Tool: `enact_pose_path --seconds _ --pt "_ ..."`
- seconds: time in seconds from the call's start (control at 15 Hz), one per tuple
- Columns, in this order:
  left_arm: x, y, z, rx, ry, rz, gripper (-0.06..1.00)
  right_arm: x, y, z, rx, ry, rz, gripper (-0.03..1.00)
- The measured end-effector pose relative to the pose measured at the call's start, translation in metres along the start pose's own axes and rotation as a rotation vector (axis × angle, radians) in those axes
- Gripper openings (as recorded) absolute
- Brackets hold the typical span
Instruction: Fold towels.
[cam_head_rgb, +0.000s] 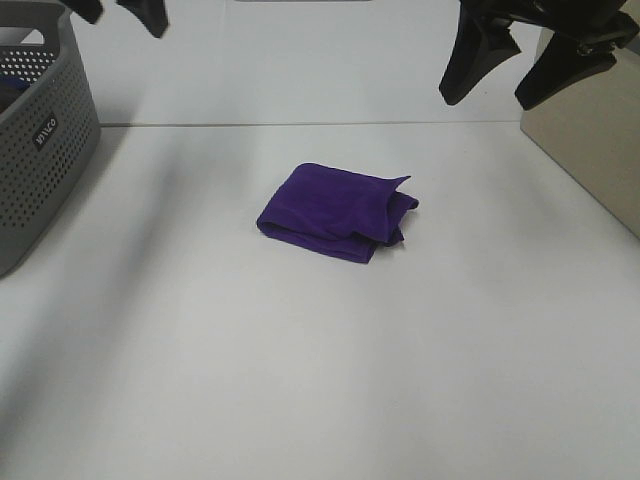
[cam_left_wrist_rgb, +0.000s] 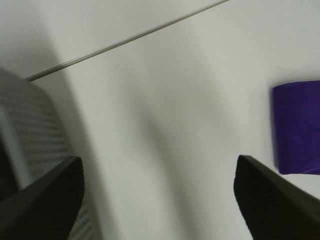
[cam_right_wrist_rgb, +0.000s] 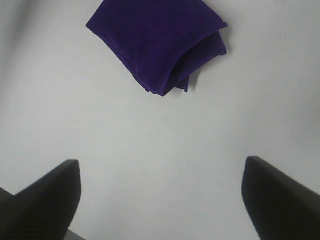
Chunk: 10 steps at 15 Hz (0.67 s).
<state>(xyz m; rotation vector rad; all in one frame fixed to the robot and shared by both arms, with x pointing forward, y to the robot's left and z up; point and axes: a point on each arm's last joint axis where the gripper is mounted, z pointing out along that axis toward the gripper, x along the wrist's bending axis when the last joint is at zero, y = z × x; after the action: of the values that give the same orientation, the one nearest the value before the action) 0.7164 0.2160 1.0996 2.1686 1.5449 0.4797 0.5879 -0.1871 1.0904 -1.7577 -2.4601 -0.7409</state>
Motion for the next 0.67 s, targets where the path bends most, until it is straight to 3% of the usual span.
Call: enact_pose_path --seconds 0.2,0.33,0.47,0.67 --pt "0.063 -0.037 -0.053 0.032 0.095 -0.133 0.76 -0.006 0.000 0.000 -0.002 -0.051 0.041 0.85" --pt "0.079 -0.084 -0.092 0.090 0.126 -0.209 0.76 -0.021 -0.001 -0.009 -0.005 -0.104 0.088 0.85" --pt "0.064 -0.122 -0.126 0.107 0.133 -0.223 0.76 -0.022 -0.010 -0.030 -0.012 -0.142 0.087 0.85" --pt "0.024 -0.192 -0.183 -0.002 0.158 -0.261 0.76 0.000 -0.060 -0.077 -0.081 -0.144 0.074 0.85"
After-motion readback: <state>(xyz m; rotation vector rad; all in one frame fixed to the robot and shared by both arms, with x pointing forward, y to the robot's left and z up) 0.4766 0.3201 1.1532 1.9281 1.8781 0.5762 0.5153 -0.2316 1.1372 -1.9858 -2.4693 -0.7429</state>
